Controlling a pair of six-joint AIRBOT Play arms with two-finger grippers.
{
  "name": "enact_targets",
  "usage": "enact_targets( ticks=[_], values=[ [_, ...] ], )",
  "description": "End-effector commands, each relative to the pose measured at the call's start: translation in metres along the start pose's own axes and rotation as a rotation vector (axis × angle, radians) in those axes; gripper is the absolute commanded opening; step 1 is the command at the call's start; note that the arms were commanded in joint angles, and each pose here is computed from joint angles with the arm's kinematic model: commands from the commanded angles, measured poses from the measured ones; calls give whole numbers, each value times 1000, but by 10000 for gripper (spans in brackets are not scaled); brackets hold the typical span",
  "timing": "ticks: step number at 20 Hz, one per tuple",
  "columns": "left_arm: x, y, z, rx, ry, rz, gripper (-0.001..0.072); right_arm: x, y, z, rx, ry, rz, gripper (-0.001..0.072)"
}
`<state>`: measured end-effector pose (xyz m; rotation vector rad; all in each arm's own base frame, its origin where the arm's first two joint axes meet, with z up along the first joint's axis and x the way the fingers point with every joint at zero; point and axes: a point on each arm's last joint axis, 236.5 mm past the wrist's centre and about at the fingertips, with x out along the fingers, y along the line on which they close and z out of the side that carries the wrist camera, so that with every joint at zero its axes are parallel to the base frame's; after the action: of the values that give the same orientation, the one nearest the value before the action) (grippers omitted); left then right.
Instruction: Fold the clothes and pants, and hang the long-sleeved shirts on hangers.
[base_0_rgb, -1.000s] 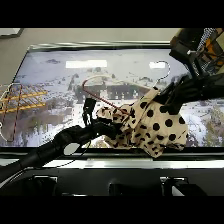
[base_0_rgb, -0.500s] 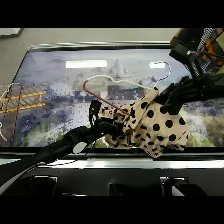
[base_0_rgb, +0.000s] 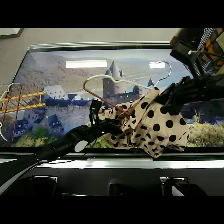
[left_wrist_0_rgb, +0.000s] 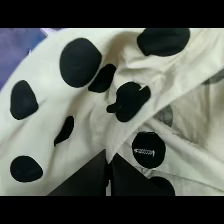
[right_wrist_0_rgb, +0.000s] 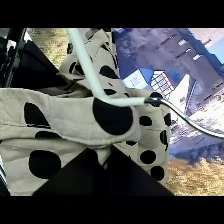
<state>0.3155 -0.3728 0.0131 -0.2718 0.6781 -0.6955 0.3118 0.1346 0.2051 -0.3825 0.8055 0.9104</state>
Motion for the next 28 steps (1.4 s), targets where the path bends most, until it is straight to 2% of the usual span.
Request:
enact_targets(
  ticks=[1, 8, 10, 13, 16, 19, 25, 28],
  values=[
    [-18, 11, 23, -58, -22, 18, 23, -4, -4, -8, 39, 31, -32, 20],
    [-66, 24, 89, -102, -86, 43, 22, 1, -5, -23, 11, 133, -76, 19],
    [-71, 18, 101, -89, -81, 39, 22, 6, -16, -28, -52, 204, -176, 19],
    [-77, 23, 103, -107, -23, 60, 22, 3, -33, -28, -48, 247, -308, 19],
    [-80, 32, 106, -149, -12, 73, 22, 4, -25, -24, -75, 248, -307, 18],
    [-82, 41, 112, -212, -26, 75, 22, -4, -33, -28, -73, 275, -374, 18],
    [-79, 44, 104, -231, 3, 80, 22, -27, -26, -24, -87, 233, -408, 18],
    [-80, 44, 110, -229, -15, 76, 22, -31, -15, -34, -109, 273, -372, 18]
  ],
)
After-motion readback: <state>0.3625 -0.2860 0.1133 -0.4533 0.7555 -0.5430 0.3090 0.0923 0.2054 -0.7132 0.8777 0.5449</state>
